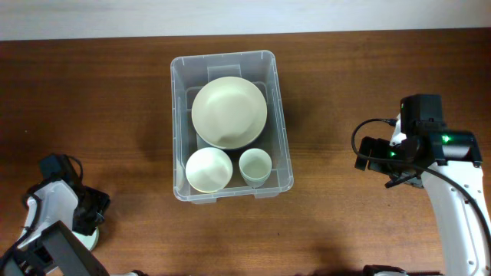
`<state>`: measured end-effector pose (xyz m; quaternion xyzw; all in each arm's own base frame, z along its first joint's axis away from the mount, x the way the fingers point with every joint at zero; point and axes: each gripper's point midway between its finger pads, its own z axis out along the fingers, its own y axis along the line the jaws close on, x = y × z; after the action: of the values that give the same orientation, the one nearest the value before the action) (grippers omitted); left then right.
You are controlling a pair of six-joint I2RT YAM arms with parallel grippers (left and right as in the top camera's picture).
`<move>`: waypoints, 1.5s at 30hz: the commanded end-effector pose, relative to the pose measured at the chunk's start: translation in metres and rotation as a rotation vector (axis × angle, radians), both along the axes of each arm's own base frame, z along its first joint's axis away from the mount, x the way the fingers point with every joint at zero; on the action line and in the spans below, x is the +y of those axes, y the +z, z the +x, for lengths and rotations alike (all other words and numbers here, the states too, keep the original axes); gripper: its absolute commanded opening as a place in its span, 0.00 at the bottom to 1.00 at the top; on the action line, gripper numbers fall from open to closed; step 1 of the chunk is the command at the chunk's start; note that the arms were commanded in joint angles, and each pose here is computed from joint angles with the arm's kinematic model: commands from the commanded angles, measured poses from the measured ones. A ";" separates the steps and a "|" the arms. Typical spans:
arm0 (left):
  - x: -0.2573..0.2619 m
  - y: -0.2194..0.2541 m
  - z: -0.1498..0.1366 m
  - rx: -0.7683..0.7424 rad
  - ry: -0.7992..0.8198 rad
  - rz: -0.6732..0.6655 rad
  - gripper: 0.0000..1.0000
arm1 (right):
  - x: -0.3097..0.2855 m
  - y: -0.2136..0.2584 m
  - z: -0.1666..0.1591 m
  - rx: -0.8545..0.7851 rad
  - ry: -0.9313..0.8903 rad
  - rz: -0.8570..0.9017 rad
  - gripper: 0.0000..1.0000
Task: Pack container
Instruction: 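Grasp the light-teal bowl rim with the left gripper and lift, then stack the light-teal bowl onto the white bowl and release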
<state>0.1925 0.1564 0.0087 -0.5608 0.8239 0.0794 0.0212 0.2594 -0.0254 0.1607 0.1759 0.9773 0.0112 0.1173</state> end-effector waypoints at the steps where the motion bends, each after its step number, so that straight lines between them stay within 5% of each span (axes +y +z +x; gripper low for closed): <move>1: -0.001 -0.003 -0.002 0.008 -0.011 -0.013 0.42 | 0.002 -0.001 0.001 0.002 0.013 -0.002 0.99; 19: -0.001 0.005 0.015 -0.050 -0.068 -0.036 0.01 | 0.002 -0.001 0.001 0.002 0.013 -0.002 0.99; 29: -0.023 0.064 0.063 -0.183 -0.218 0.025 0.01 | 0.002 -0.001 0.001 -0.002 0.013 -0.002 0.99; 39: -0.178 0.235 0.132 -0.499 -0.763 0.086 0.01 | 0.002 -0.001 0.002 -0.003 0.013 -0.003 0.99; 45: -0.256 0.262 0.138 -0.618 -0.979 0.081 0.01 | 0.002 -0.001 0.002 -0.003 0.013 -0.003 0.99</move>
<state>0.3331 -0.0755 0.2631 -0.1512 0.9385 -0.0737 0.3016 0.2605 -0.0255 0.1603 0.1763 0.9770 0.0114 0.1194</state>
